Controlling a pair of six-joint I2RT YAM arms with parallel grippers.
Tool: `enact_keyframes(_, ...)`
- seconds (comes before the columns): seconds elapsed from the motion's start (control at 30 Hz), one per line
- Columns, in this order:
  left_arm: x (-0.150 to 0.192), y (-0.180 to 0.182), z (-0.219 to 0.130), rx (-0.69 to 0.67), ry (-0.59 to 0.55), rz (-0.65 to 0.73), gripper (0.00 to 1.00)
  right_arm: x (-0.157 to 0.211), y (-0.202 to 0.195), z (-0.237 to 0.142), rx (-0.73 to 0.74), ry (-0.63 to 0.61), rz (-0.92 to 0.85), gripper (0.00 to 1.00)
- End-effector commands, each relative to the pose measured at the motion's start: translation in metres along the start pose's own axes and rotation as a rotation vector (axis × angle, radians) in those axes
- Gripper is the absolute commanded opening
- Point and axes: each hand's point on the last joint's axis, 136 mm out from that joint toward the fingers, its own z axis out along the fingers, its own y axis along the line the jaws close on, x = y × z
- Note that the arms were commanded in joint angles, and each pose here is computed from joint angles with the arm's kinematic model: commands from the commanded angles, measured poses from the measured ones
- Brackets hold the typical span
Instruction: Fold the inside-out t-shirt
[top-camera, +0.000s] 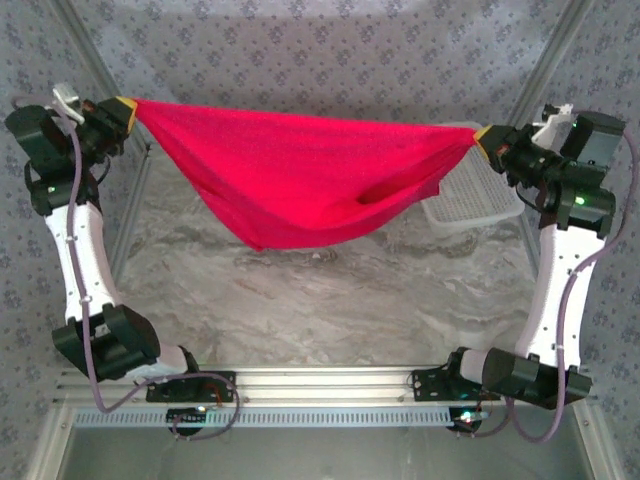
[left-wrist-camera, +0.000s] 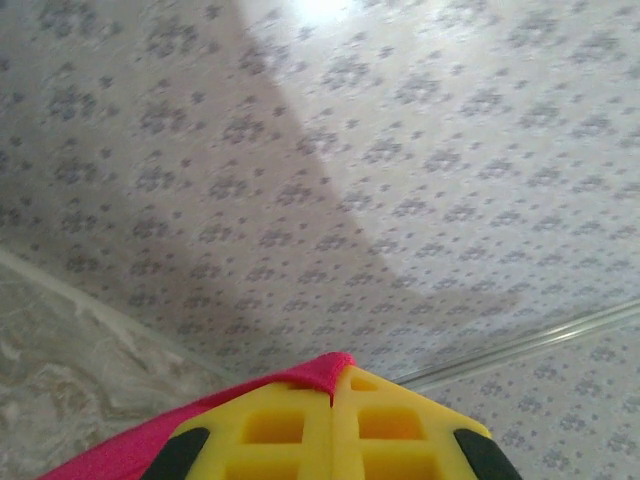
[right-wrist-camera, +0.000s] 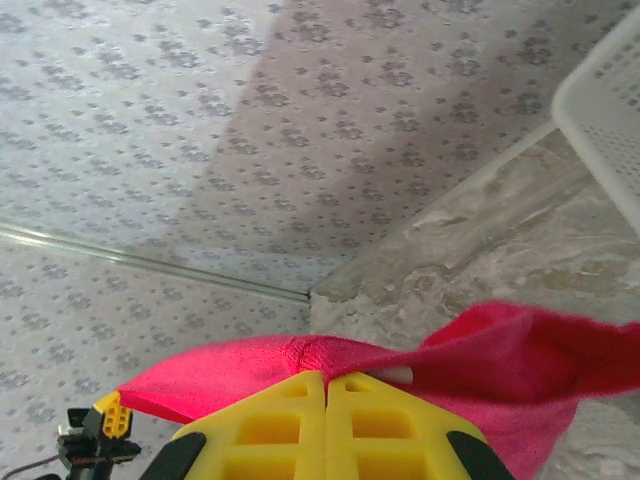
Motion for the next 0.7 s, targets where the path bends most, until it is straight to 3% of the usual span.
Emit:
enact_keyframes(0.0,-0.001,-0.071,-0.045,0.057,-0.075,0.127,0.0,0.012,0.054,-0.036,-0.111,-0.025,-0.071,0.0)
enact_keyframes(0.13,0.002,-0.095,-0.067,0.026,-0.102,0.199,0.0,0.025,0.067,-0.053,-0.132,-0.05,-0.105,0.0)
enact_keyframes(0.23,0.002,-0.07,-0.06,-0.034,-0.088,0.193,0.0,0.03,0.036,-0.037,-0.095,-0.042,-0.056,0.0)
enact_keyframes(0.4,0.016,0.039,0.004,-0.183,0.061,0.096,0.0,0.038,-0.05,0.025,0.049,0.031,0.032,0.0)
enact_keyframes(0.53,0.061,0.133,0.06,-0.365,0.216,0.096,0.0,0.076,-0.112,0.083,0.191,0.154,0.037,0.0)
enact_keyframes(0.67,0.109,0.232,0.088,-0.58,0.369,0.073,0.0,0.116,-0.177,0.125,0.332,0.266,0.079,0.0)
